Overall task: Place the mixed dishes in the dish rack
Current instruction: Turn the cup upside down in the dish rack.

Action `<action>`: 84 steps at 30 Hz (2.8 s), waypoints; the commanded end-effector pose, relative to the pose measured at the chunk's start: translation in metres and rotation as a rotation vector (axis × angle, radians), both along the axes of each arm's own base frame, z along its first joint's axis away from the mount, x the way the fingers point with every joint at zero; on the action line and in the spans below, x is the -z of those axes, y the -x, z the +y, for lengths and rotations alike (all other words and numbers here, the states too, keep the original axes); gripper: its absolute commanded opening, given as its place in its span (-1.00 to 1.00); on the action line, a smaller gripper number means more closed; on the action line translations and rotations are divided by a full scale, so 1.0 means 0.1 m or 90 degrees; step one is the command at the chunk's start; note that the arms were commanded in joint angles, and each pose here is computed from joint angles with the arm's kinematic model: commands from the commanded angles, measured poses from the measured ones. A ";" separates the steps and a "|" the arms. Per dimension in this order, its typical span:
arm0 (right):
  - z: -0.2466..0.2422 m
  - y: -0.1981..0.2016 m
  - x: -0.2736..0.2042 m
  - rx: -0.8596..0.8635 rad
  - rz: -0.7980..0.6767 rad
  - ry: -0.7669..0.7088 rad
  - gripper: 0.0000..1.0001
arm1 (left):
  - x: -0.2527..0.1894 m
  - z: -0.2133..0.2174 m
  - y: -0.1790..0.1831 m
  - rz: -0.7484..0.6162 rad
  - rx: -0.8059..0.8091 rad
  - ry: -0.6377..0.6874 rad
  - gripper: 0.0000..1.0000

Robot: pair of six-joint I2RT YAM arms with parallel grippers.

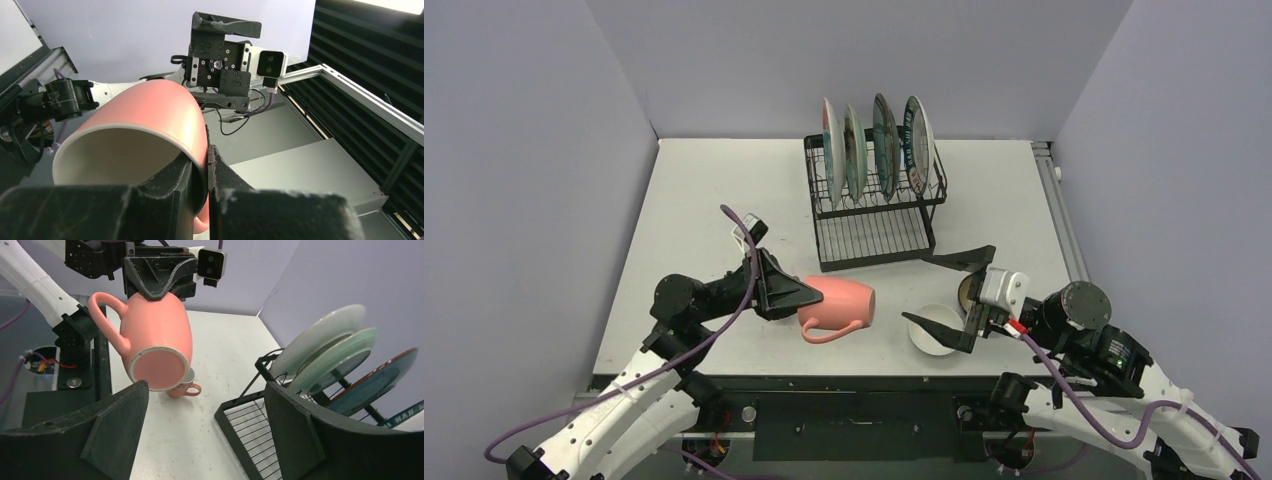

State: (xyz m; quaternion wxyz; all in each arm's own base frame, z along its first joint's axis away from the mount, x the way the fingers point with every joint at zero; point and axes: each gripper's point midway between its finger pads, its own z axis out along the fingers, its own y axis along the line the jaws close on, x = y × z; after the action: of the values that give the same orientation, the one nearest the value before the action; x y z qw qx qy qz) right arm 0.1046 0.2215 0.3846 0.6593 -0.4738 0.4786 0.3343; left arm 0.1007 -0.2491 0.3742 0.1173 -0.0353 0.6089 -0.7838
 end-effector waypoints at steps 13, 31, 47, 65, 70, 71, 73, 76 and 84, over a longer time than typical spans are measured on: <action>0.28 0.17 -0.18 -0.095 -0.143 0.061 0.97 | -0.50 0.16 0.29 -0.080 0.049 0.091 -1.00; 0.70 0.33 0.10 -0.151 -0.202 0.139 1.00 | -0.57 0.15 0.31 -0.086 0.074 0.098 -1.00; 0.92 0.27 0.20 -0.149 -0.207 0.158 1.00 | -0.62 0.15 0.35 -0.100 0.091 0.103 -1.00; 1.04 0.23 0.25 -0.142 -0.210 0.166 0.80 | -0.64 0.14 0.36 -0.105 0.100 0.107 -1.00; 1.05 0.23 0.28 -0.144 -0.206 0.180 0.52 | -0.64 0.14 0.37 -0.106 0.103 0.107 -1.00; 1.05 0.23 0.29 -0.144 -0.207 0.183 0.48 | -0.64 0.14 0.36 -0.104 0.104 0.108 -1.00; 1.04 0.22 0.28 -0.143 -0.208 0.185 0.35 | -0.64 0.14 0.36 -0.104 0.103 0.109 -1.00; 1.02 0.22 0.25 -0.138 -0.209 0.180 0.10 | -0.62 0.14 0.35 -0.099 0.104 0.108 -1.00; 0.95 0.19 0.21 -0.121 -0.207 0.169 -0.16 | -0.55 0.12 0.32 -0.085 0.099 0.106 -0.34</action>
State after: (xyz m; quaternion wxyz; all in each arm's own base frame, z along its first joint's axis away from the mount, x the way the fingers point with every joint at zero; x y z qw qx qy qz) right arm 0.0838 0.3217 0.3432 0.5999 -0.6671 0.3652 0.2484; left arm 0.0812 -0.2491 0.3947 0.0499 0.0164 0.5833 -0.8106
